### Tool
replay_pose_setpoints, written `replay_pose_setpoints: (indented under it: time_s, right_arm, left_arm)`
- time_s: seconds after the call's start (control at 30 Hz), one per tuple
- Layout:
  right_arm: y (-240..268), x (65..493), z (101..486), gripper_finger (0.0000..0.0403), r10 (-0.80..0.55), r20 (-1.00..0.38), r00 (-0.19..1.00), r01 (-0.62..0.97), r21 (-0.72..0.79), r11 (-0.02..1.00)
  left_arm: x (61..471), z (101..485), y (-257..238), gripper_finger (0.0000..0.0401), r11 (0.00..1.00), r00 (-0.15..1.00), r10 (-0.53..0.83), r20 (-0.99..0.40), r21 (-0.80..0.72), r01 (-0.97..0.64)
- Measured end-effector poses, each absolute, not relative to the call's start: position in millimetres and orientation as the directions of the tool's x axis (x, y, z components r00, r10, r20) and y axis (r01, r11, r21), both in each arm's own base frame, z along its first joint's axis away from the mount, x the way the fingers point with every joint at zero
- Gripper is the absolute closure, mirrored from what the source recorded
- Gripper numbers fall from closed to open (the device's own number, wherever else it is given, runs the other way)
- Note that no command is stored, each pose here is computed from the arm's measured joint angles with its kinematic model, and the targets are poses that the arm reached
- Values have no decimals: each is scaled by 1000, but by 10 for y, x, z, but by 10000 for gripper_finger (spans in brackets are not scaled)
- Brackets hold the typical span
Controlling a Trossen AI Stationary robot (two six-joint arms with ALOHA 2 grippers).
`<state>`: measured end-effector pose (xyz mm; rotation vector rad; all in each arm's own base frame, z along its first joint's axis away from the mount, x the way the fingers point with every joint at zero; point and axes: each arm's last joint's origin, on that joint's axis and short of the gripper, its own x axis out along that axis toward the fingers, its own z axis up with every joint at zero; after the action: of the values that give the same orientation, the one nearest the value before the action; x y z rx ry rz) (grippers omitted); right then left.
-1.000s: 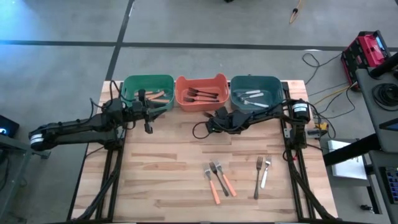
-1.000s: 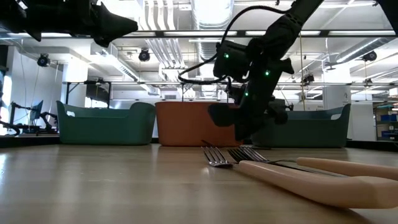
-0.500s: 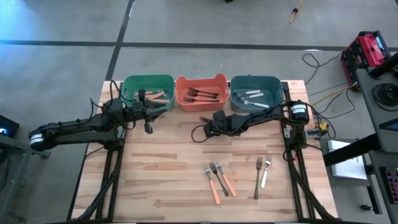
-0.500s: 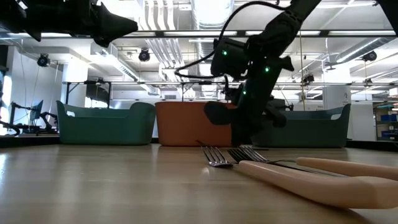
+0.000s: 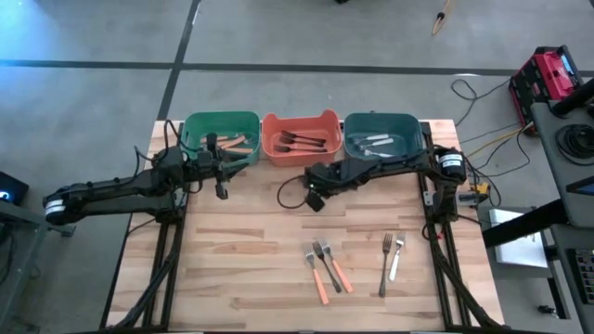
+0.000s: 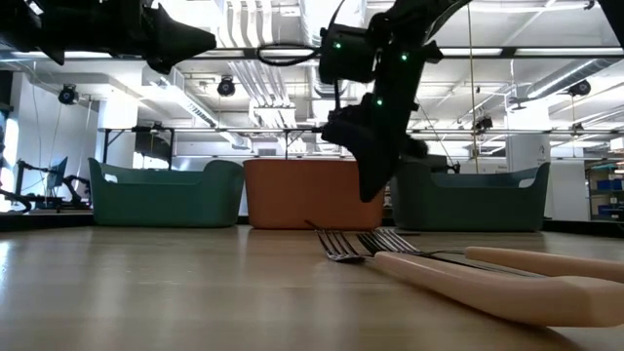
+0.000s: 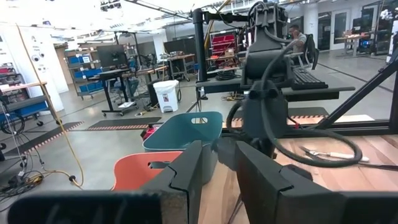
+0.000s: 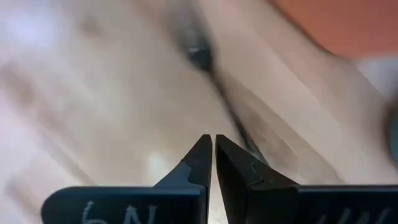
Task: Sort silverware by color (type)
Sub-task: Put the black fork into the orange bin
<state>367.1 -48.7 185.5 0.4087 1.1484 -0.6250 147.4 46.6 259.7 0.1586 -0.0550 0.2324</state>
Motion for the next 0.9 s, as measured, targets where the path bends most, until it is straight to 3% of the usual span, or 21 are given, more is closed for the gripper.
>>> replay_pose_setpoints:
  time_s: [0.13,0.27,0.5,0.77,0.9]
  right_arm:
    - [-516,3677,1854,390,-227,-932,284,374,-110,921]
    - [-528,3726,1808,390,-250,-909,333,226,-181,957]
    - [-535,3764,1701,377,-251,-911,326,225,-183,957]
    - [-556,3771,1685,293,-291,-900,326,260,-211,942]
    - [-589,3760,1676,271,-313,-895,318,268,-232,935]
  left_arm:
    - [1475,2597,467,324,961,972,225,72,146,-234]
    - [1475,2597,467,324,961,972,225,72,146,-234]
    - [1475,2597,467,324,961,972,225,73,150,-234]
    - [1478,2595,467,324,961,972,225,71,150,-233]
    - [1477,2595,467,324,961,972,225,71,150,-234]
